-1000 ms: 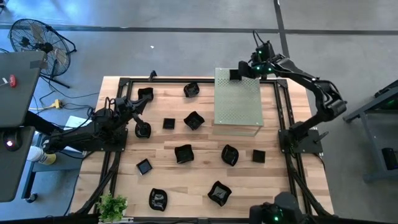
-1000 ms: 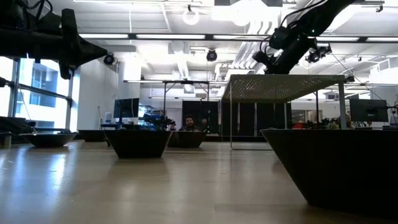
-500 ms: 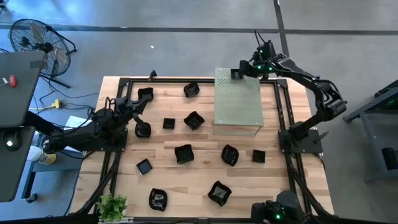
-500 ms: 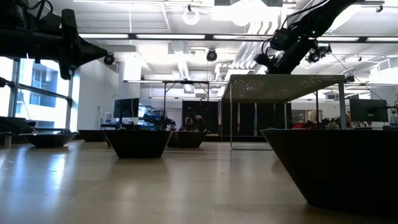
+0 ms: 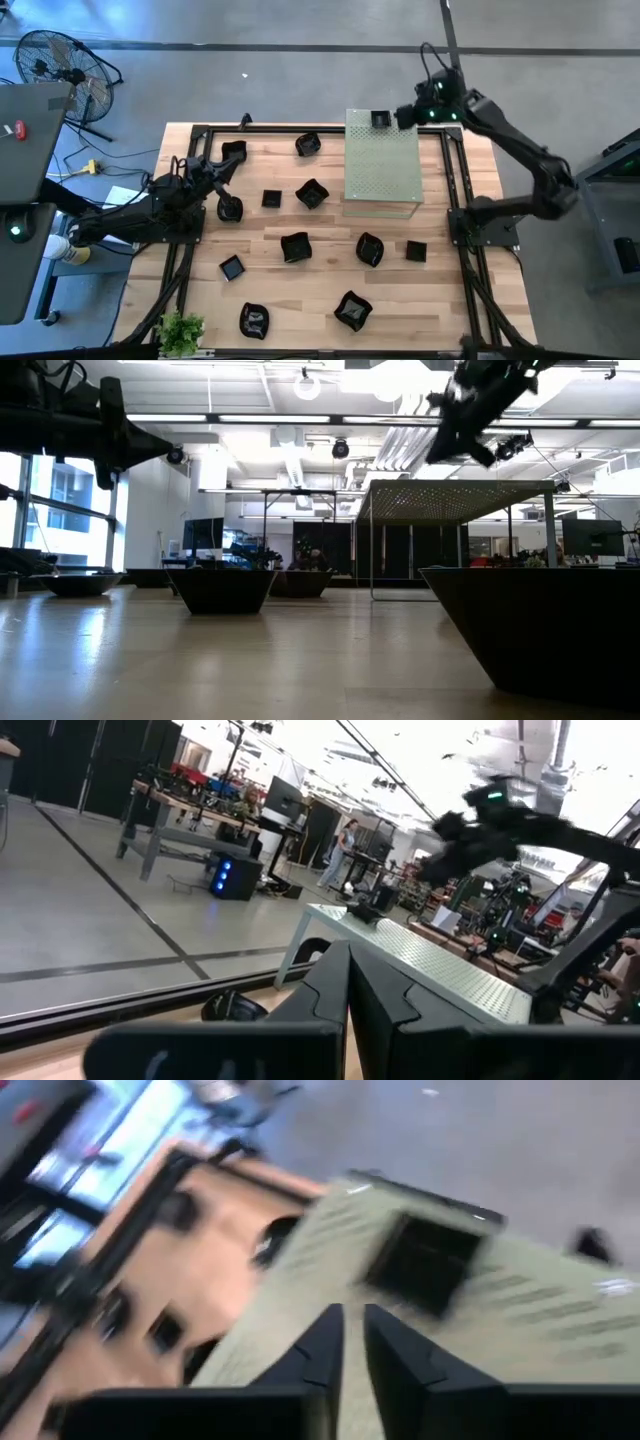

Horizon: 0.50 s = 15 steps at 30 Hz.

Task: Pick & Place Mini shaped plates
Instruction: Put the black distorted square plate on the shelf

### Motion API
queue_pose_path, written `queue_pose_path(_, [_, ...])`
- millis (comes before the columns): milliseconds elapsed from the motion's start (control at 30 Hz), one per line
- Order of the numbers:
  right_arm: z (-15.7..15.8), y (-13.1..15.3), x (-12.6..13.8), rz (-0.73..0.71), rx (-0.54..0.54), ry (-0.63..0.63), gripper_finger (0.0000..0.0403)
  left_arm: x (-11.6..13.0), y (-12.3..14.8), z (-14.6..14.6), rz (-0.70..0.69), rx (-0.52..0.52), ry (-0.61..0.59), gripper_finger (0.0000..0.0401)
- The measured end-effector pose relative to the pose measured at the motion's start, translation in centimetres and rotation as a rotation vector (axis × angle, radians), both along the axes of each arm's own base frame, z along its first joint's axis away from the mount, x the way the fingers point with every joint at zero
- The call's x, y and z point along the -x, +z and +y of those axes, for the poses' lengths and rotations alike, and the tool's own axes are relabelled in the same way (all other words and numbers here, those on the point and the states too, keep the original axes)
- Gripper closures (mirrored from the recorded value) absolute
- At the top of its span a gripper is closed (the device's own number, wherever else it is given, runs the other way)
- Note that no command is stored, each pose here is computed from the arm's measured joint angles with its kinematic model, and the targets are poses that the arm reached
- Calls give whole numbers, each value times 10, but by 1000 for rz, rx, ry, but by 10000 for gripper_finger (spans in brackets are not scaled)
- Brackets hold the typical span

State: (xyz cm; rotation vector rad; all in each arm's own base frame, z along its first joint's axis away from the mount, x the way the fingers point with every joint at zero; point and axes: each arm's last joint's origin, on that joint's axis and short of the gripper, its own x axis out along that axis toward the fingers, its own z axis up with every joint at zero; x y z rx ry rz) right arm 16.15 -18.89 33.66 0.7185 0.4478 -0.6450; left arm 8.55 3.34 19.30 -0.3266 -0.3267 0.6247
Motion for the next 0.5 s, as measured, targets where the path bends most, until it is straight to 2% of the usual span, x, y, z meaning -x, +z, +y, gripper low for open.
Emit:
queue_pose_path(67, [28, 3, -4, -10, 32, 76, 396, -1, -1, 0, 12, -3, -24, 400])
queue_pose_path(267, [110, -9, -6, -69, 66, 205, 396, -12, -6, -1, 131, 14, -137, 400])
queue_pose_path(500, [179, -25, -6, -80, 30, 331, 400, -35, 16, 2, 292, 0, -217, 400])
